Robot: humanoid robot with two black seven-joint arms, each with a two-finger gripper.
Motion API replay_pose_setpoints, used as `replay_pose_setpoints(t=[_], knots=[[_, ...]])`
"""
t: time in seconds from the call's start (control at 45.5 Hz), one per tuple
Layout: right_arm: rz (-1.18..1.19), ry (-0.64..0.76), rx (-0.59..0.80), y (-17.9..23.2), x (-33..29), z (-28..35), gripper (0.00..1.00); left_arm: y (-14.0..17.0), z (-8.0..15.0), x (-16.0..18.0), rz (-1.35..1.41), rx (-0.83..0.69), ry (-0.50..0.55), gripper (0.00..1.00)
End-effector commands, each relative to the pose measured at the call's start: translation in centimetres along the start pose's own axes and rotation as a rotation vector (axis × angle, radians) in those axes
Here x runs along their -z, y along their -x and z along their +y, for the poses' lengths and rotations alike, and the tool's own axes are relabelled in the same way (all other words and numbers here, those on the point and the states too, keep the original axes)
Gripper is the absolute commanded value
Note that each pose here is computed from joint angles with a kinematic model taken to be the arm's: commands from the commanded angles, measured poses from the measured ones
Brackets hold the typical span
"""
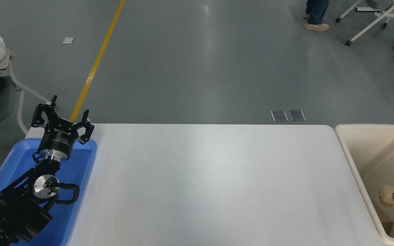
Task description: Pick up paper ball place in dustbin
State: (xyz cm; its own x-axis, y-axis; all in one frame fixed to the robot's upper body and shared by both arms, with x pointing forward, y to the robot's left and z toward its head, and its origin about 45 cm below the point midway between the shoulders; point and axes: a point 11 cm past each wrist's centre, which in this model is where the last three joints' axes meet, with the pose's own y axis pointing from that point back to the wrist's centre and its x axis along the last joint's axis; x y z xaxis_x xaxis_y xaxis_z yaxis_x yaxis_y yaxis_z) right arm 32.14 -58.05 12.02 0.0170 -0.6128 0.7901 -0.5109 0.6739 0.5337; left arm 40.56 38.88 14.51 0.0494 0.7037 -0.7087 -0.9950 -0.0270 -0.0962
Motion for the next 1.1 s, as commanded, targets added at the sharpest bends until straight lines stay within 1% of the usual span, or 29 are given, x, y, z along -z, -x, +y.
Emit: replay_pose_setpoints(t=[0.0, 0.11, 0.22, 0.33, 0.462, 0.593, 0.681, 0.813, 0.967, 1.077], knots=[[-0.195, -0.073, 0.018, -0.9, 5.0, 0.6, 1.0, 0.0, 0.0, 0.0, 0.001, 0.001, 0.0, 0.99], [-0.251, -0.127, 0.021, -1.5, 8.1, 1.3, 1.0, 0.0, 0.0, 0.0, 0.0, 0.0, 0.0, 0.99], [-0.336, -0.176, 0.066, -0.9, 11.3, 2.2, 1.0, 0.0, 0.0, 0.0, 0.0, 0.0, 0.0, 0.99], [-0.361, -0.198, 0.1, -0.6, 12.8, 2.9, 1.0, 0.0, 0.0, 0.0, -0.001, 0.0, -0.001, 0.99], [-0.36, -0.269, 0.09, -2.7, 16.4, 4.3, 1.0, 0.0, 0.0, 0.0, 0.0, 0.0, 0.0, 0.99], [-0.241, -0.384, 0.05, -5.4, 21.4, 6.8, 1.0, 0.0, 0.0, 0.0, 0.001, 0.001, 0.0, 0.99], [-0.172, -0.448, 0.061, -5.9, 24.3, 9.1, 1.0, 0.0, 0.0, 0.0, 0.001, 0.002, 0.0, 0.99], [-0.081, -0.527, 0.135, -5.5, 27.9, 12.9, 1.0, 0.0, 0.0, 0.0, 0.001, 0.002, 0.0, 0.99], [0.106, -0.586, 0.206, -4.9, 30.8, 16.7, 1.0, 0.0, 0.0, 0.0, 0.001, 0.002, 0.0, 0.99], [0.209, -0.605, 0.323, -4.1, 31.7, 19.3, 1.0, 0.0, 0.0, 0.0, 0.001, 0.002, 0.0, 0.99]])
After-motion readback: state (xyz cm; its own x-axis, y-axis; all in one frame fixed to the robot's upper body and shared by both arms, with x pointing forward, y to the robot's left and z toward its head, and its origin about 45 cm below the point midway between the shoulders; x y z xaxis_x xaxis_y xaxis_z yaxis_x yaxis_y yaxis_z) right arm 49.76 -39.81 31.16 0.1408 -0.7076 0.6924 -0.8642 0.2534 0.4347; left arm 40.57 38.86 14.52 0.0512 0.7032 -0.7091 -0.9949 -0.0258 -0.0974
